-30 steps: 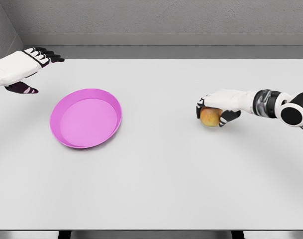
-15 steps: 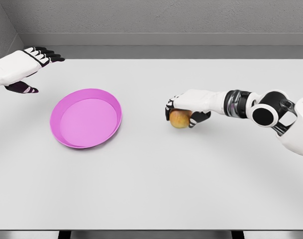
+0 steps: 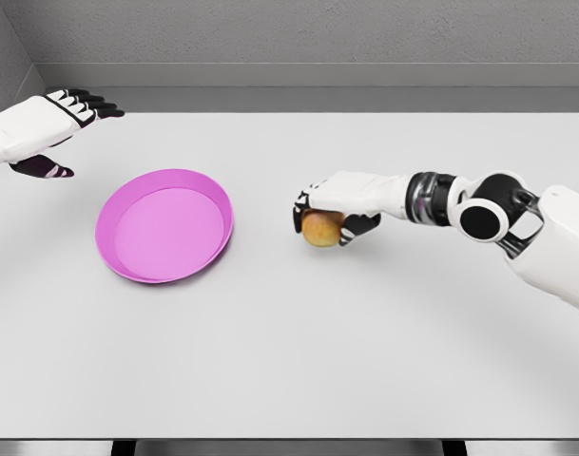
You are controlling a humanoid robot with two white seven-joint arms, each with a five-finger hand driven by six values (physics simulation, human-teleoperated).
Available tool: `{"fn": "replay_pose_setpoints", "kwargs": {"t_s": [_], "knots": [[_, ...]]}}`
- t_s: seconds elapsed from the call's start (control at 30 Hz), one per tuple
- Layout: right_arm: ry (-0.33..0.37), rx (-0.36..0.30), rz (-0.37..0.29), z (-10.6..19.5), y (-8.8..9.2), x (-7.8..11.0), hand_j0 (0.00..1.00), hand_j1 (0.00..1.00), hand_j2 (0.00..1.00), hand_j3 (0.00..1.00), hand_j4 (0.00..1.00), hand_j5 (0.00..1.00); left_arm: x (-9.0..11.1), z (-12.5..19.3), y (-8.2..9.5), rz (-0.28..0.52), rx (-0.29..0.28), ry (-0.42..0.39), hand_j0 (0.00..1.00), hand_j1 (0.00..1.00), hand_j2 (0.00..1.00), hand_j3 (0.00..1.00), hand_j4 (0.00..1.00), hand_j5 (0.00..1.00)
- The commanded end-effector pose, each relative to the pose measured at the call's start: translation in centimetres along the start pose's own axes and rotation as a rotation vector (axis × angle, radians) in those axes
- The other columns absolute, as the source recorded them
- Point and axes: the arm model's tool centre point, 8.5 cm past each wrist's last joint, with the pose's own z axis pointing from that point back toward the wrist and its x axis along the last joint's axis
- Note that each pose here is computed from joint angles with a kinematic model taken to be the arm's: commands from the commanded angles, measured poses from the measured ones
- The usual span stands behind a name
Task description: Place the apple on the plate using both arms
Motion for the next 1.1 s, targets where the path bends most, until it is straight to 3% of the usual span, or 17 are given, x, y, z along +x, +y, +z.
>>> {"fn": "replay_pose_setpoints", "kwargs": {"t_s": [0.0, 0.03, 0.3, 0.4, 0.47, 0.6, 0.67, 0.77, 0.8, 0.87, 1.0, 1.07], "knots": [[-0.004, 0.0, -0.004, -0.2, 0.0, 0.1, 0.63, 0.63, 0.63, 0.63, 0.63, 0.63, -0.1, 0.1, 0.1, 0.004, 0.004, 0.003, 1.0, 1.0, 1.0, 1.0, 1.0, 1.0], [0.0, -0.003, -0.006, -0.1, -0.1, 0.0, 1.0, 1.0, 1.0, 1.0, 1.0, 1.0, -0.1, 0.1, 0.0, 0.006, 0.003, 0.004, 1.0, 1.0, 1.0, 1.0, 1.0, 1.0], [0.022, -0.007, -0.001, 0.7, -0.2, -0.7, 1.0, 1.0, 1.0, 1.0, 1.0, 1.0, -0.1, 0.1, 0.1, 0.004, 0.004, 0.003, 1.0, 1.0, 1.0, 1.0, 1.0, 1.0], [0.149, -0.117, -0.003, 6.6, -3.1, -4.7, 1.0, 1.0, 1.0, 1.0, 1.0, 1.0, 0.0, 0.1, 0.1, 0.006, 0.006, -0.001, 1.0, 1.0, 1.0, 1.0, 1.0, 1.0], [0.216, -0.179, -0.021, 9.8, -4.1, -6.5, 1.0, 1.0, 1.0, 1.0, 1.0, 1.0, -0.1, 0.1, 0.1, 0.005, 0.005, 0.001, 1.0, 1.0, 1.0, 1.0, 1.0, 1.0], [0.337, -0.296, -0.036, 16.0, -6.2, -9.3, 1.0, 1.0, 1.0, 1.0, 1.0, 1.0, 0.0, 0.1, 0.0, -0.001, 0.0, 0.0, 1.0, 1.0, 1.0, 1.0, 1.0, 1.0], [0.369, -0.316, -0.034, 17.5, -6.8, -9.9, 1.0, 1.0, 1.0, 1.0, 1.0, 1.0, 0.3, -0.2, 0.0, -0.002, 0.003, -0.009, 1.0, 1.0, 1.0, 1.0, 1.0, 1.0], [0.396, -0.322, -0.042, 18.6, -6.8, -11.0, 1.0, 1.0, 1.0, 1.0, 1.0, 1.0, 3.7, -1.7, 1.6, -0.058, 0.033, -0.117, 1.0, 1.0, 1.0, 1.0, 1.0, 1.0], [0.39, -0.318, -0.038, 18.7, -6.6, -11.3, 1.0, 1.0, 1.0, 1.0, 1.0, 1.0, 4.7, -2.2, 1.7, -0.076, 0.008, -0.145, 1.0, 1.0, 1.0, 1.0, 1.0, 1.0], [0.394, -0.314, -0.037, 19.1, -6.4, -11.9, 1.0, 1.0, 1.0, 1.0, 1.0, 1.0, 6.9, -3.5, 2.3, -0.088, 0.016, -0.209, 1.0, 1.0, 1.0, 1.0, 1.0, 1.0], [0.396, -0.324, -0.034, 19.5, -6.6, -11.9, 1.0, 1.0, 1.0, 1.0, 1.0, 1.0, 11.5, -5.9, 2.5, -0.129, -0.06, -0.337, 1.0, 1.0, 1.0, 1.0, 1.0, 1.0], [0.404, -0.32, -0.031, 19.9, -6.5, -11.9, 1.0, 1.0, 1.0, 1.0, 1.0, 1.0, 14.7, -7.9, 2.6, -0.163, -0.086, -0.436, 1.0, 1.0, 1.0, 1.0, 1.0, 1.0]]}}
